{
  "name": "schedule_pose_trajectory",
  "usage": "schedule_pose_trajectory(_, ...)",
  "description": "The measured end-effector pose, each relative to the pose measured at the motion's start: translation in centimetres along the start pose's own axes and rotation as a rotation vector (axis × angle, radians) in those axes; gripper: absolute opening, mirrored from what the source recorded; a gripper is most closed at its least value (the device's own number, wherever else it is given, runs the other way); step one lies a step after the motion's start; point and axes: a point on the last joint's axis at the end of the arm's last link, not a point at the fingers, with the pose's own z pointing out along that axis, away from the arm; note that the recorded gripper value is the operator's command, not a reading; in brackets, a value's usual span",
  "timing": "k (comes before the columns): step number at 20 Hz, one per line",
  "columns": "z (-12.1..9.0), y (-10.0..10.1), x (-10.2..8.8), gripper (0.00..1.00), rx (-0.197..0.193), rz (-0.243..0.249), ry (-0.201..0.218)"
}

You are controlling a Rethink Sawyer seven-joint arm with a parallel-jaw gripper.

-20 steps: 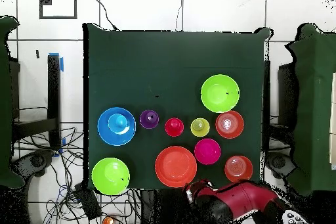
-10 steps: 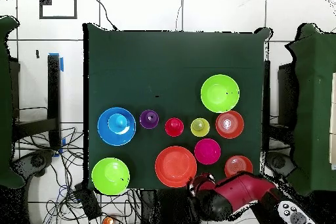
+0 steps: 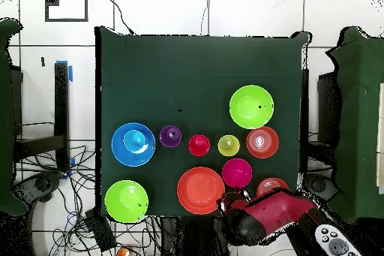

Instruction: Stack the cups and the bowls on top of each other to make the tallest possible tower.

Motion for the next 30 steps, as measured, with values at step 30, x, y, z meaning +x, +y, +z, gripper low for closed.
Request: schedule_pose_trajectory(30,6.8,-0.1,4.0,1.00,-0.097,0.097,-0.011)
